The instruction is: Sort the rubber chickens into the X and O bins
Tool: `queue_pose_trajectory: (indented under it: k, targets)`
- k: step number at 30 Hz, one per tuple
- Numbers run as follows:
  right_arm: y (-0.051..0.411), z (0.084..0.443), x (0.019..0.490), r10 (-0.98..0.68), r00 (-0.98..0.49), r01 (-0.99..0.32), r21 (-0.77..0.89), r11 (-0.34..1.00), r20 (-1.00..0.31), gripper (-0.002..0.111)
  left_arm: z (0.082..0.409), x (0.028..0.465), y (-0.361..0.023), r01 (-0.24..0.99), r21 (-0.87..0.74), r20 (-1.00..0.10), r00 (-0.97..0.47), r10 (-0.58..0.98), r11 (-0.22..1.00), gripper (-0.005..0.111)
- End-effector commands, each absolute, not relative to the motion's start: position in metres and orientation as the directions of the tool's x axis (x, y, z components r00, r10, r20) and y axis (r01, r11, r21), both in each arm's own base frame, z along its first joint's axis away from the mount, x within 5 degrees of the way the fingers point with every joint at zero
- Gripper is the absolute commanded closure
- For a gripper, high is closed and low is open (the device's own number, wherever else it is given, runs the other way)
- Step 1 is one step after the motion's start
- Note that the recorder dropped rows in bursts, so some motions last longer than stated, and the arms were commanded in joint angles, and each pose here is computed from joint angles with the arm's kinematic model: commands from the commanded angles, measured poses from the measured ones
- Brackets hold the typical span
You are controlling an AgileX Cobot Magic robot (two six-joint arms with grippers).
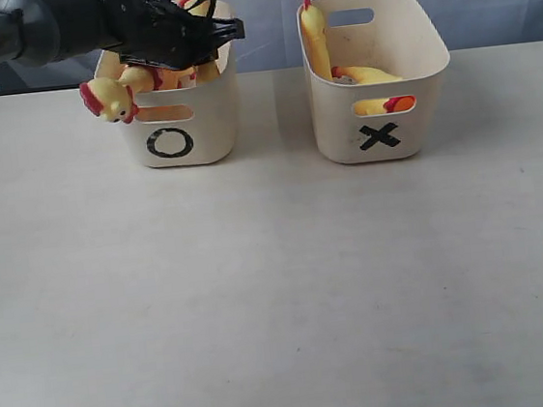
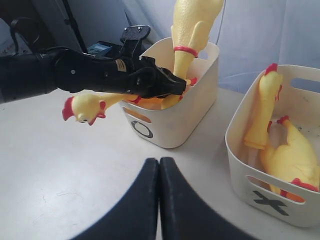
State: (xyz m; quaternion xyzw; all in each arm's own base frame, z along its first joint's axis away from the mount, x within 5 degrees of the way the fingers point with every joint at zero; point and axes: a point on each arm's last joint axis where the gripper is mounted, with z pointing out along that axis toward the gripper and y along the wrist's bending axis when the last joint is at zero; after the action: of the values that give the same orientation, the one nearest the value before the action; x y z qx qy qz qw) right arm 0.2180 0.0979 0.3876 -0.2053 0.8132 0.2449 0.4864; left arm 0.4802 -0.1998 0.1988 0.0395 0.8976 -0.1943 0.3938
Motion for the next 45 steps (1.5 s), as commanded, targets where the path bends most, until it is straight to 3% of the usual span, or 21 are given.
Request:
queue_pose_trajectory:
  k: [1,3,9,12,19,25,29,31,36,45]
  targets:
    - [0.097,0.389,0.216,-0.091,-0.435,-0.570,0.195,0.798,-0.896,0.108,0.197,0.471,-0.207,0.173,-0.359,-0.642,-0.759,-0.108,0.917,0.107]
    - [0.097,0.389,0.216,-0.091,-0.435,-0.570,0.195,0.798,-0.896,0.108,0.197,0.467,-0.206,0.169,-0.356,-0.609,-0.788,-0.091,0.919,0.105]
    - [0.097,0.389,0.216,-0.091,-0.435,-0.570,0.195,0.798,-0.896,0.108,0.218,0.460,-0.204,0.181,-0.357,-0.600,-0.796,-0.077,0.916,0.070]
    - [0.097,0.389,0.216,-0.091,-0.435,-0.570,0.195,0.798,-0.896,0.108,0.229,0.458,-0.203,0.189,-0.357,-0.612,-0.787,-0.076,0.915,0.067]
    - [0.097,0.389,0.216,-0.091,-0.435,-0.570,0.195,0.798,-0.896,0.108,0.246,0.453,-0.201,0.206,-0.348,-0.635,-0.769,-0.069,0.915,0.067]
    - [0.097,0.389,0.216,-0.091,-0.435,-0.570,0.195,0.798,-0.896,0.108,0.292,0.442,-0.191,0.261,-0.269,-0.727,-0.686,-0.018,0.927,0.067]
    - [0.097,0.389,0.216,-0.091,-0.435,-0.570,0.195,0.798,-0.896,0.108,0.317,0.427,-0.182,0.280,-0.200,-0.730,-0.681,0.048,0.939,0.067]
    - [0.097,0.389,0.216,-0.091,-0.435,-0.570,0.195,0.798,-0.896,0.108,0.323,0.417,-0.173,0.290,-0.111,-0.694,-0.707,0.135,0.951,0.074]
    - [0.096,0.389,0.217,-0.088,-0.430,-0.567,0.194,0.801,-0.898,0.108,0.338,0.395,-0.154,0.278,0.034,-0.598,-0.764,0.242,0.960,0.106]
    - [0.096,0.389,0.217,-0.089,-0.432,-0.568,0.194,0.800,-0.898,0.108,0.394,0.334,-0.133,0.286,-0.027,-0.687,-0.701,0.190,0.958,0.107]
